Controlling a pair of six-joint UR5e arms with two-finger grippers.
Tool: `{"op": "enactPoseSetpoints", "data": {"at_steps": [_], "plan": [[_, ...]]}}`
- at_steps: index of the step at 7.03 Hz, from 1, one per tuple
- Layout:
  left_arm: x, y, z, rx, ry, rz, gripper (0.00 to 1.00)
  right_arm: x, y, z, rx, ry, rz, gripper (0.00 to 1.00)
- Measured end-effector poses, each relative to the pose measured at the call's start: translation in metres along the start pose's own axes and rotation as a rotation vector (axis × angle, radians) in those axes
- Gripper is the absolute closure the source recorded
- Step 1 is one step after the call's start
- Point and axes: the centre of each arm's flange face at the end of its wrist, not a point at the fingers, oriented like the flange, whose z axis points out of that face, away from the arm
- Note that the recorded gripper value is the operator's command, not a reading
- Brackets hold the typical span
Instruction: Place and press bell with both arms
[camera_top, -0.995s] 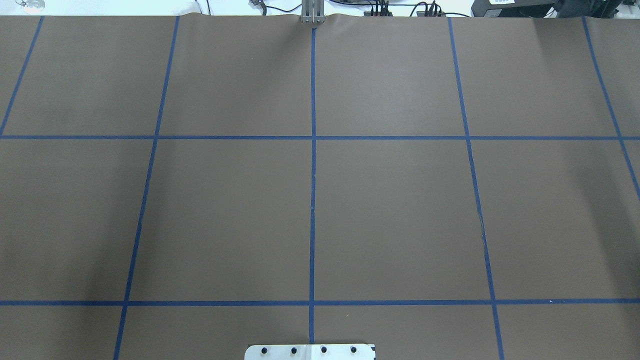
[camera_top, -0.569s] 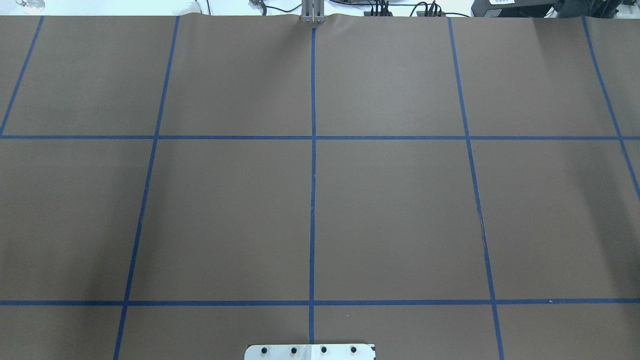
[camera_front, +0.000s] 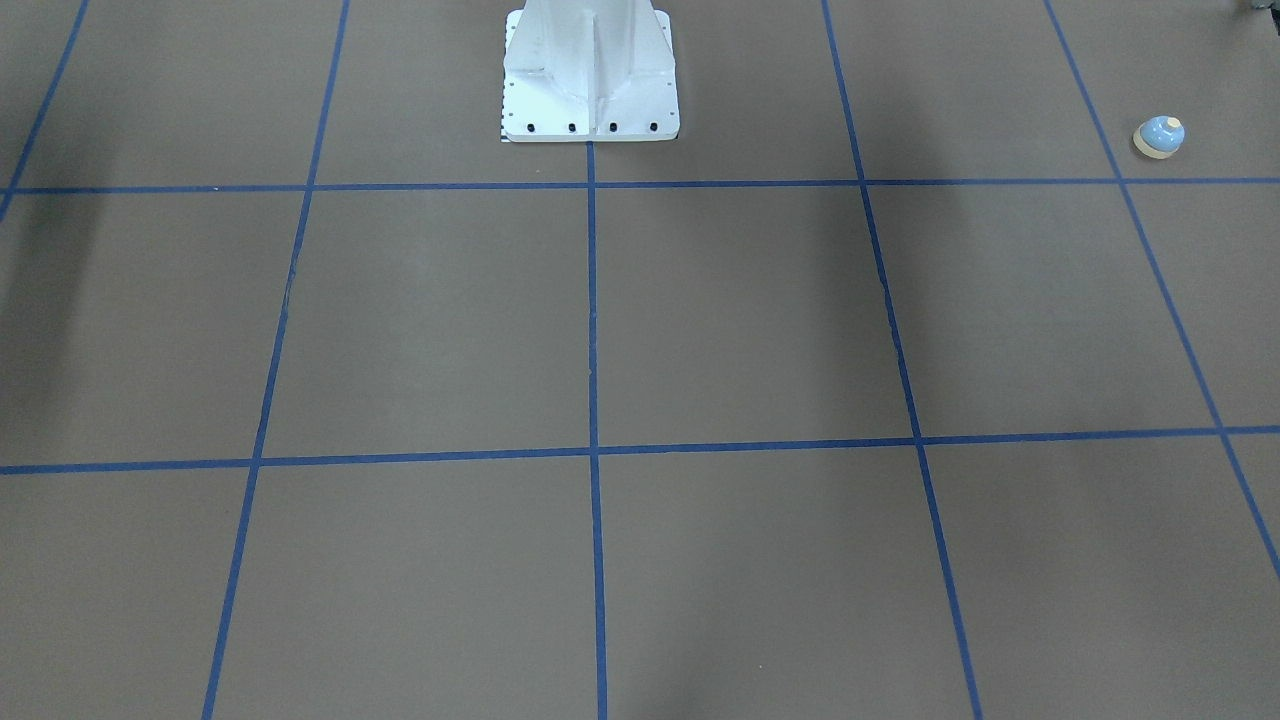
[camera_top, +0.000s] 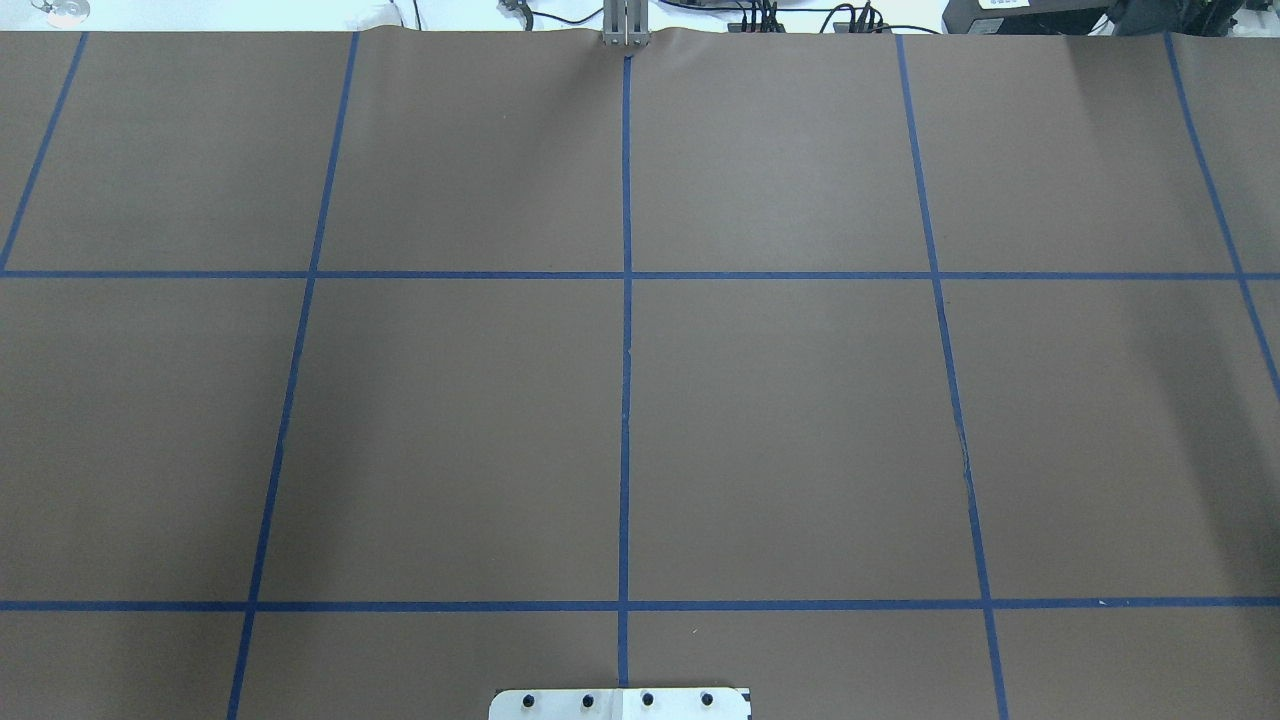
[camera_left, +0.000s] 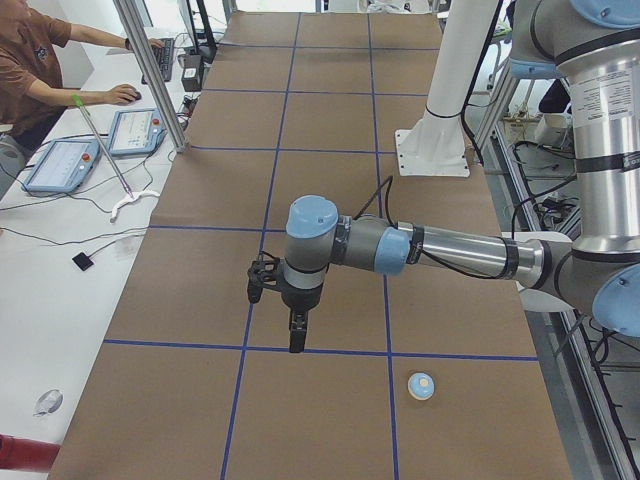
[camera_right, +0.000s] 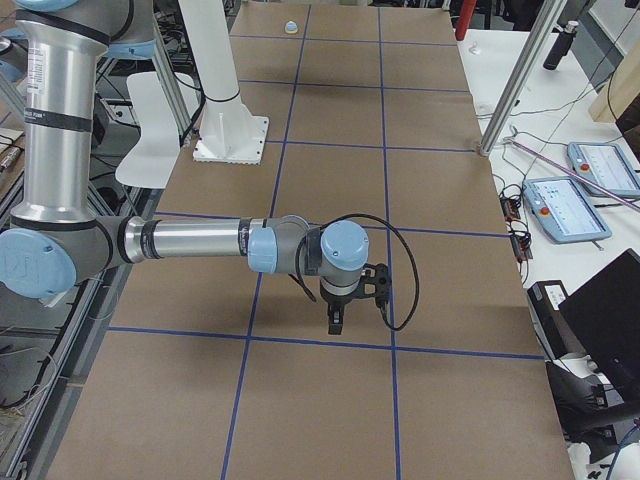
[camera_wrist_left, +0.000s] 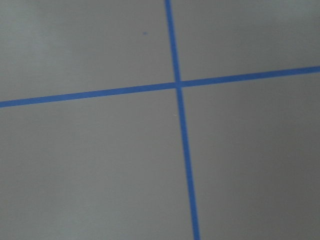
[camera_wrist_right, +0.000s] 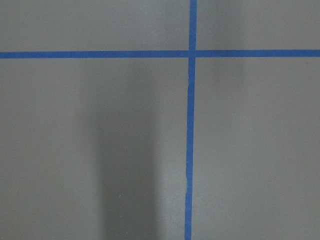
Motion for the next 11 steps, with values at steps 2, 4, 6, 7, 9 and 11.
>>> {"op": "enactPoseSetpoints", "data": {"at_steps": [2,4,6,7,9,11], "plan": [[0.026,0.006,0.006,0.031,-0.119,-0.244,0.0,-0.006,0.002,-0.005,0.008,-0.007,-0.008,0.0],[0.059,0.024,0.027,0.066,-0.216,-0.47,0.0,0.001,0.013,0.002,-0.008,-0.009,0.009,0.0],[0.074,0.048,0.048,0.072,-0.267,-0.692,0.0,0.009,0.029,0.009,-0.022,-0.002,0.022,0.0],[0.089,0.062,0.063,0.068,-0.306,-0.801,0.0,0.008,0.031,0.004,-0.011,0.014,0.017,0.0],[0.108,0.087,0.089,0.046,-0.423,-0.99,0.0,0.01,0.033,-0.006,0.008,0.059,0.015,0.0],[0.116,0.107,0.106,0.042,-0.549,-1.156,0.0,0.002,0.025,-0.012,0.022,0.066,-0.001,0.0]]}}
